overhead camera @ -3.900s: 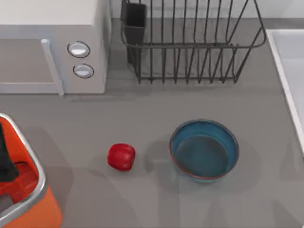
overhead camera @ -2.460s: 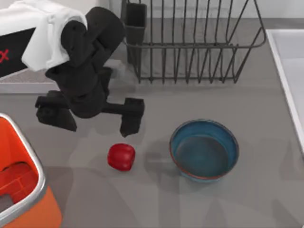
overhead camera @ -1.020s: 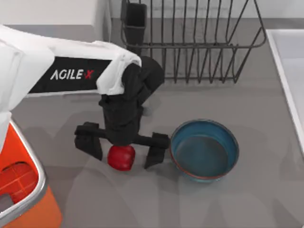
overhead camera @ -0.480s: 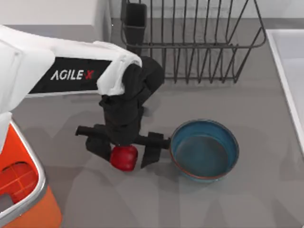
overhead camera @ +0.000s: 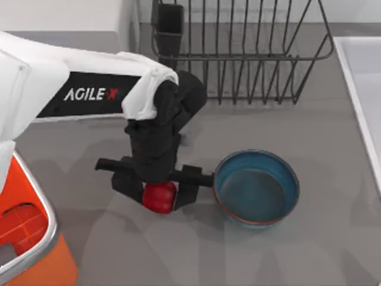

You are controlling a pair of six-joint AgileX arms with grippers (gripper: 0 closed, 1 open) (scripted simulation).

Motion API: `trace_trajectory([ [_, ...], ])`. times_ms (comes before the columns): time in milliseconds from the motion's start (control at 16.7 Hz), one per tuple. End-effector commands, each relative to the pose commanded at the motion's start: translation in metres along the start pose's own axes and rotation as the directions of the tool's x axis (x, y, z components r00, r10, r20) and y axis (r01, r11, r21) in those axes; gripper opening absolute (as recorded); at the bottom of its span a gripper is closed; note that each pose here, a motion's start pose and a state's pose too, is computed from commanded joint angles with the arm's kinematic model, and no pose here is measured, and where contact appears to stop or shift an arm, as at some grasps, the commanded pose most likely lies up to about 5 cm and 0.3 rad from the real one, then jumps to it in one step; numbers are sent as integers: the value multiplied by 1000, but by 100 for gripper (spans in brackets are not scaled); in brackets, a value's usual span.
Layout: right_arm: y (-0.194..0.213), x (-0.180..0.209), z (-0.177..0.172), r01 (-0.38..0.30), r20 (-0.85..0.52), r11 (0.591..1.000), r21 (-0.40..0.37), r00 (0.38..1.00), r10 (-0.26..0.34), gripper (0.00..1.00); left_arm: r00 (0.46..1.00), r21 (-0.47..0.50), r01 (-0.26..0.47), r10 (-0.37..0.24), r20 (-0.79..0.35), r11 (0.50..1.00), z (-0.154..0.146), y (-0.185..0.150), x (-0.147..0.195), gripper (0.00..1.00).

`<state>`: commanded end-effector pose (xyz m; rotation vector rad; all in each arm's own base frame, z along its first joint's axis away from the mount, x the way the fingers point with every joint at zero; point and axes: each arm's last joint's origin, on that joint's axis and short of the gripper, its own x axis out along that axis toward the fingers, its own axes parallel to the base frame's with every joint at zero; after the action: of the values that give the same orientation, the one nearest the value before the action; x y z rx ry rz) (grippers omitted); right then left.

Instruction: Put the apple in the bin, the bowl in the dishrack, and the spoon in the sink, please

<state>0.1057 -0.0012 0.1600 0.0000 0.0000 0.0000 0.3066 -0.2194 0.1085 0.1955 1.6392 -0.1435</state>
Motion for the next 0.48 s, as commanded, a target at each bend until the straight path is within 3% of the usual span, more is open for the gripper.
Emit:
trace_trajectory([
  [480, 0, 0, 0, 0, 0, 1000, 0, 1000, 0, 100, 1000, -4, 22, -22, 16, 1000, 1, -2, -11, 0],
])
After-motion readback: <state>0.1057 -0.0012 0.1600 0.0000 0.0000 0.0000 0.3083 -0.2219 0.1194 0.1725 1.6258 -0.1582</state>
